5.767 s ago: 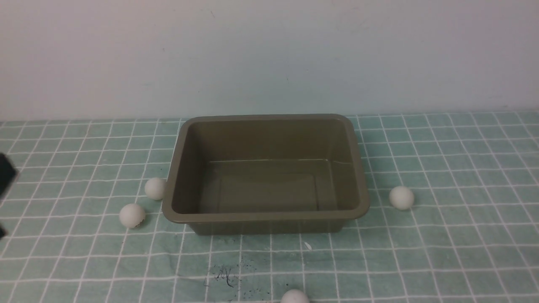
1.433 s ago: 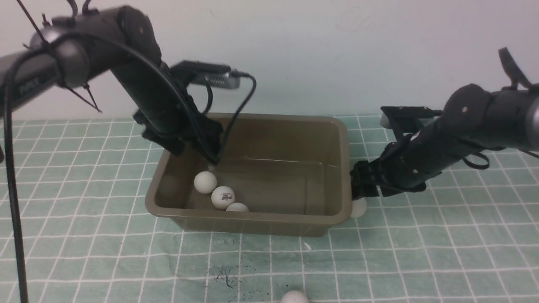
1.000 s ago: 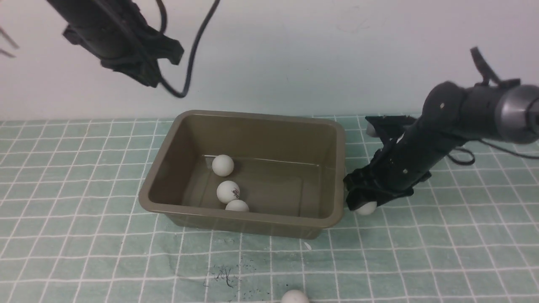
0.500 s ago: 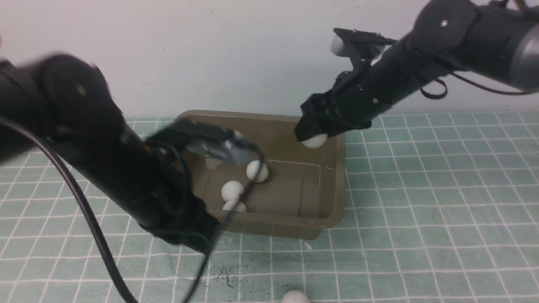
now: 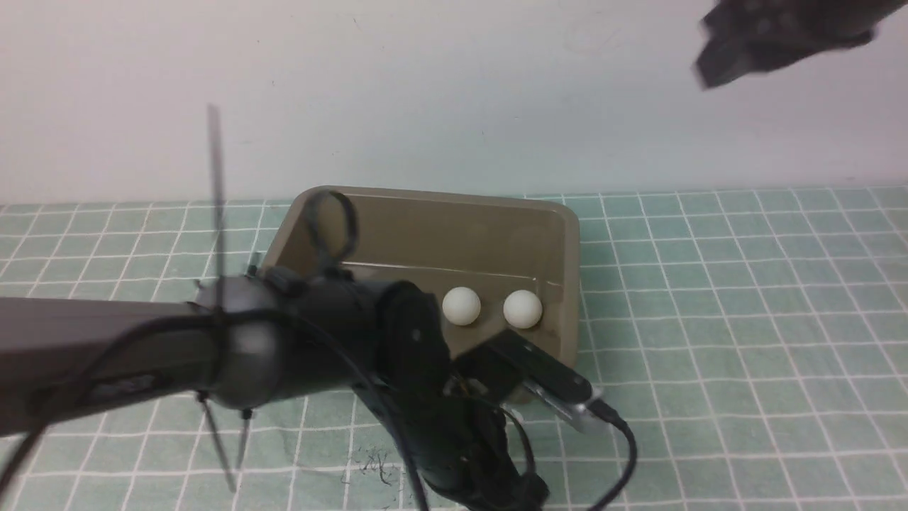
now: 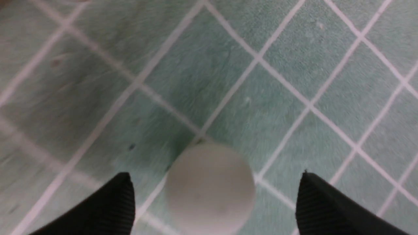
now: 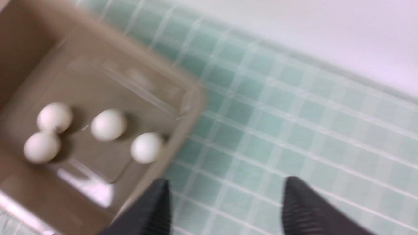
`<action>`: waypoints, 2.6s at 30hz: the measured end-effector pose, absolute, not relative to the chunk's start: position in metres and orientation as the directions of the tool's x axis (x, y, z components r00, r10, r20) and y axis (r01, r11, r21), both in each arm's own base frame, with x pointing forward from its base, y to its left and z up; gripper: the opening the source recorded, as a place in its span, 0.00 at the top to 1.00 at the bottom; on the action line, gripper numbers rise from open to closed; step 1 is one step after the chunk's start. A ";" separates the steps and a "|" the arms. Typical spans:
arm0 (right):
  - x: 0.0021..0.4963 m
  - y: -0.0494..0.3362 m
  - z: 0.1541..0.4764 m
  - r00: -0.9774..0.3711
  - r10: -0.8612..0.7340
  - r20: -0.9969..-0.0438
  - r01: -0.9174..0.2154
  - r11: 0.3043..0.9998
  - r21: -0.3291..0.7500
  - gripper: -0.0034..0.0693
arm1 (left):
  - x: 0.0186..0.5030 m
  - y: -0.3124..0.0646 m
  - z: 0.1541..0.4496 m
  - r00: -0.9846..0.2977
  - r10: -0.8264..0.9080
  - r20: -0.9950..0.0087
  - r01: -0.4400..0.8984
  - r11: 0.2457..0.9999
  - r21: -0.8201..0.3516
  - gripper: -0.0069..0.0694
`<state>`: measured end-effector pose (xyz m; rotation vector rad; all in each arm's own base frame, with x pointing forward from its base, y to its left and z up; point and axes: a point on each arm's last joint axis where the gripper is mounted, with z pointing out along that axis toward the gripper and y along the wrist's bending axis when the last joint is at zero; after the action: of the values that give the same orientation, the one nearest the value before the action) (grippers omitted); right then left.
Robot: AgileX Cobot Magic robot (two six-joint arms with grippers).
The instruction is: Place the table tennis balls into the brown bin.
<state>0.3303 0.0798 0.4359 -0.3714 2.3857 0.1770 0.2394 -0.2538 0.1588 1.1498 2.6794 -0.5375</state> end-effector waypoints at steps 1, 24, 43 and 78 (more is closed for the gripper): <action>0.323 0.075 0.445 -0.696 -0.207 -0.687 -0.303 0.953 0.019 0.57 | 0.240 -0.257 0.151 -0.688 0.668 -0.285 0.726 0.637 -0.258 0.13; 0.088 0.026 0.433 -0.526 -0.049 -0.849 -0.239 0.967 0.092 0.96 | 0.312 -0.211 0.330 -0.573 0.496 -0.652 0.670 0.742 -0.025 0.45; -0.020 0.001 0.354 0.144 0.138 -0.980 -0.269 0.958 0.096 0.96 | 0.360 -0.162 0.326 -0.750 0.352 -0.561 0.465 0.883 -0.068 0.39; -0.020 0.001 0.354 0.148 0.142 -0.979 -0.270 0.958 0.098 0.96 | 0.111 -0.044 0.346 -0.595 0.255 -0.762 0.370 0.929 0.022 0.92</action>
<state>-0.0197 0.0014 0.3539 -0.1092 1.3918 0.2968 0.1111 -0.0439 0.3463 0.4414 2.2378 -0.1745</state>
